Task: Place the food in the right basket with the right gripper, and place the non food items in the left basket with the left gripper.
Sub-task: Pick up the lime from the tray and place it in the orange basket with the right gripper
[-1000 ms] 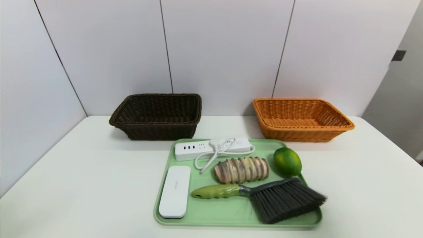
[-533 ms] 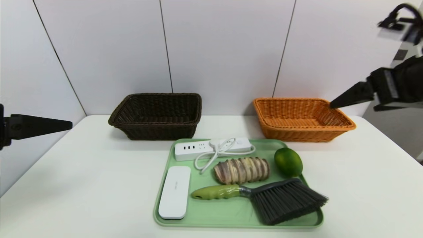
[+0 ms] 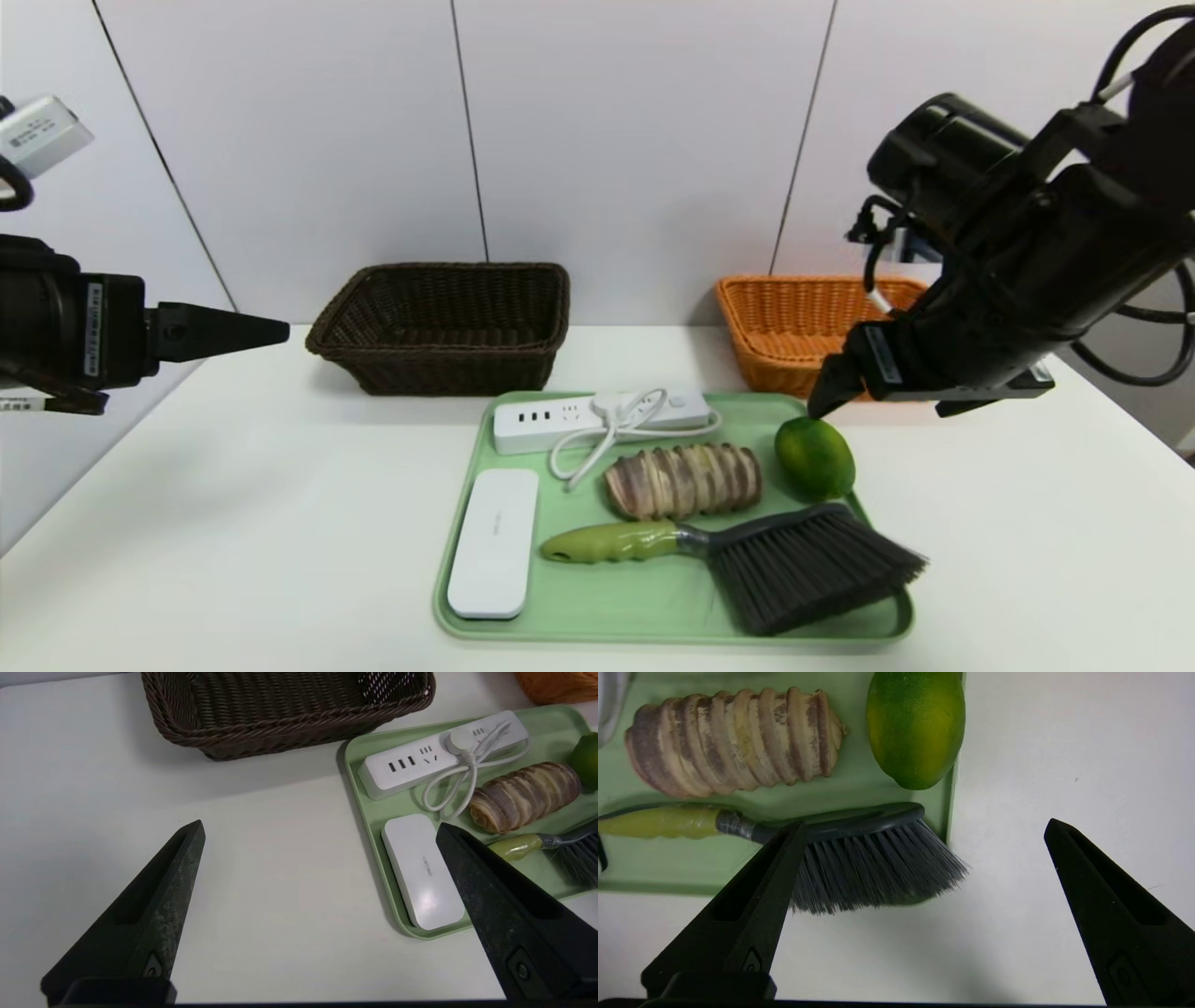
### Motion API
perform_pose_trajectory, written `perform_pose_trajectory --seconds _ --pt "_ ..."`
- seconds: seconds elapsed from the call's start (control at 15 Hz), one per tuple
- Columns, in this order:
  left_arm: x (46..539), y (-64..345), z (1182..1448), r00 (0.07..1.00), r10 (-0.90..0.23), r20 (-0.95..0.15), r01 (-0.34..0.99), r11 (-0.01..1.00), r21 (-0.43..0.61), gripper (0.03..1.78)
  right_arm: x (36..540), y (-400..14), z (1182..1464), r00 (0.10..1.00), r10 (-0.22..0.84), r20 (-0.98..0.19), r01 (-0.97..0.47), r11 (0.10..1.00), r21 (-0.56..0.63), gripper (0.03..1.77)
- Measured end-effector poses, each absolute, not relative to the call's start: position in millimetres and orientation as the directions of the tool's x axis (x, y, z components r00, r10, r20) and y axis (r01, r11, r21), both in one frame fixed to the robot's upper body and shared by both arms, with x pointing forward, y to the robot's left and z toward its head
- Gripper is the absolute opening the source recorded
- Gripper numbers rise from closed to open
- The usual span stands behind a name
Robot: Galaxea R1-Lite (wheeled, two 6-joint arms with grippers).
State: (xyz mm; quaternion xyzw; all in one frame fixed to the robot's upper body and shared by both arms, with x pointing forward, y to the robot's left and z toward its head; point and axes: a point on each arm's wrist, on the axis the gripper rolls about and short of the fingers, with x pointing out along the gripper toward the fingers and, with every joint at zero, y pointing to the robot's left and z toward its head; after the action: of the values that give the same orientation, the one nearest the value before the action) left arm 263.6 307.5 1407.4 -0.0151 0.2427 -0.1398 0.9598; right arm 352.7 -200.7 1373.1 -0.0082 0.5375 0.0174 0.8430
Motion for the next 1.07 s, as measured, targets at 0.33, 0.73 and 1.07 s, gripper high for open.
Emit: perform_pose_trajectory --seconds 0.33,0.73,1.07 --pt "277.7 285.8 1395.9 0.807 -0.271 -0.525 0.239 0.962 -0.129 1.75 371.0 -188.6 1345.0 0.356 -0.026 -0.934 0.025 1.0 -0.018 1.75" --pt "287.2 277.0 1388.7 0.784 -0.284 -0.552 0.248 0.959 -0.14 1.75 393.3 -190.7 1321.6 0.338 -0.04 -0.94 0.061 0.998 -0.021 1.75" --pt "288.2 272.8 1385.7 0.771 -0.296 -0.563 0.263 0.954 -0.141 1.75 408.4 -198.6 1305.2 0.326 -0.043 -0.944 0.096 0.995 -0.012 1.75"
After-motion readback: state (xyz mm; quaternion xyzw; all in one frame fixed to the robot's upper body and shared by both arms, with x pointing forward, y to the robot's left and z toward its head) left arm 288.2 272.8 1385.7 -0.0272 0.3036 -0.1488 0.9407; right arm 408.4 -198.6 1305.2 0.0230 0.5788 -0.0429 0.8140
